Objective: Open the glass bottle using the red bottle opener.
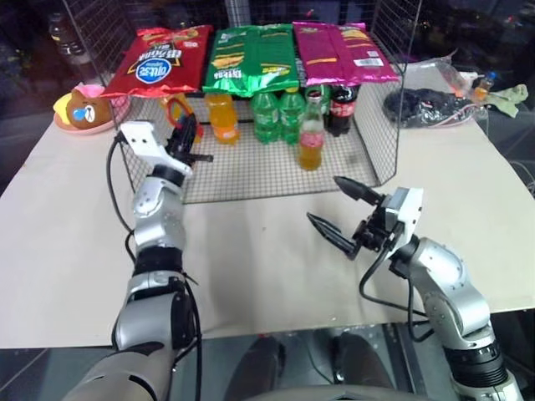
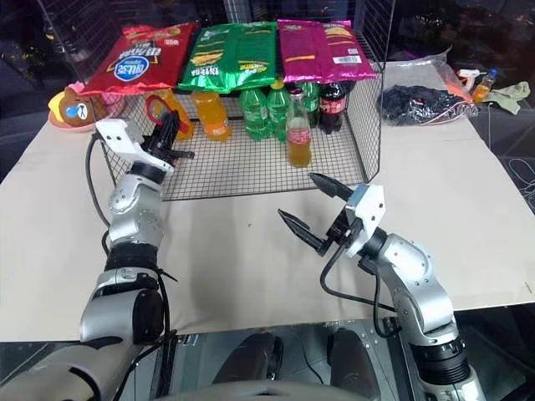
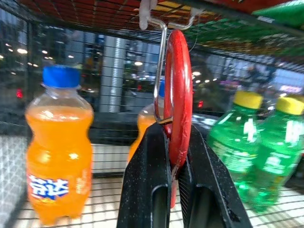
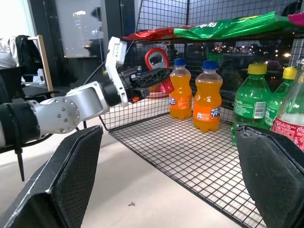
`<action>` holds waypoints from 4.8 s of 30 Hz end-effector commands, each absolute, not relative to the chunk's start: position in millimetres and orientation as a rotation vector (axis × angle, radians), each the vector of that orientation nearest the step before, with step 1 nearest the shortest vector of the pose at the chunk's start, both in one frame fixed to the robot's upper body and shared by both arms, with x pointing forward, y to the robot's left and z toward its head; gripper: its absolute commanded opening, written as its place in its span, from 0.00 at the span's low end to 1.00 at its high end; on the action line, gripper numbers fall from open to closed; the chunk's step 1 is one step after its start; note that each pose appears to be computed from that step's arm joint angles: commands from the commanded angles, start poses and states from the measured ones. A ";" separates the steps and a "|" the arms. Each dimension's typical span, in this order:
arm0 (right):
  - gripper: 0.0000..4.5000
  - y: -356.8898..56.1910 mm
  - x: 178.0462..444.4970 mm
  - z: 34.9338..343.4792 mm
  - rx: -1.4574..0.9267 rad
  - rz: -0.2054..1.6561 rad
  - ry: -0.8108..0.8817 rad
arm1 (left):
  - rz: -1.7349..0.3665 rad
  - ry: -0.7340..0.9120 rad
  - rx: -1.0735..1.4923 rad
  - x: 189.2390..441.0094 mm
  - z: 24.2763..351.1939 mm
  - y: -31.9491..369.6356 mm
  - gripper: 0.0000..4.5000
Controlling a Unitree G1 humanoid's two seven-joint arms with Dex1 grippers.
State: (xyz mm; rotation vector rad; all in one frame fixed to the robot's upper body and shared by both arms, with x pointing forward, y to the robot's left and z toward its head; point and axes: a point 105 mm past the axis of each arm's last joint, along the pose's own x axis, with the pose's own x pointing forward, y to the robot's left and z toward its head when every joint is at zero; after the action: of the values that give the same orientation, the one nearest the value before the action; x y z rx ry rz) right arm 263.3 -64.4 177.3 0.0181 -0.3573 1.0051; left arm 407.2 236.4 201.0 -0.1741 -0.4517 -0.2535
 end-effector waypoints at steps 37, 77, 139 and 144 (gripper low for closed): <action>0.82 -32.7 262.5 169.3 0.374 1.234 0.248 | -1.491 0.102 -0.450 306.3 161.4 62.1 0.00; 0.00 -119.8 312.0 137.0 0.205 0.721 0.188 | -0.853 -0.429 -0.174 393.1 206.9 90.4 0.99; 0.00 -104.8 301.4 181.3 -0.077 0.563 -0.147 | -0.474 -0.155 0.100 464.8 199.2 10.1 0.58; 0.00 -104.6 302.2 183.7 -0.085 0.563 -0.157 | -0.530 -0.198 0.116 461.1 204.6 6.6 0.58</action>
State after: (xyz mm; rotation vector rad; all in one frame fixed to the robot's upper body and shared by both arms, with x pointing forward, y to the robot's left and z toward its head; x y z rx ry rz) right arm 306.3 -105.7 165.4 -0.0699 -0.0765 0.5575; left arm 462.9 10.9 187.0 0.0912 -0.1257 -0.4954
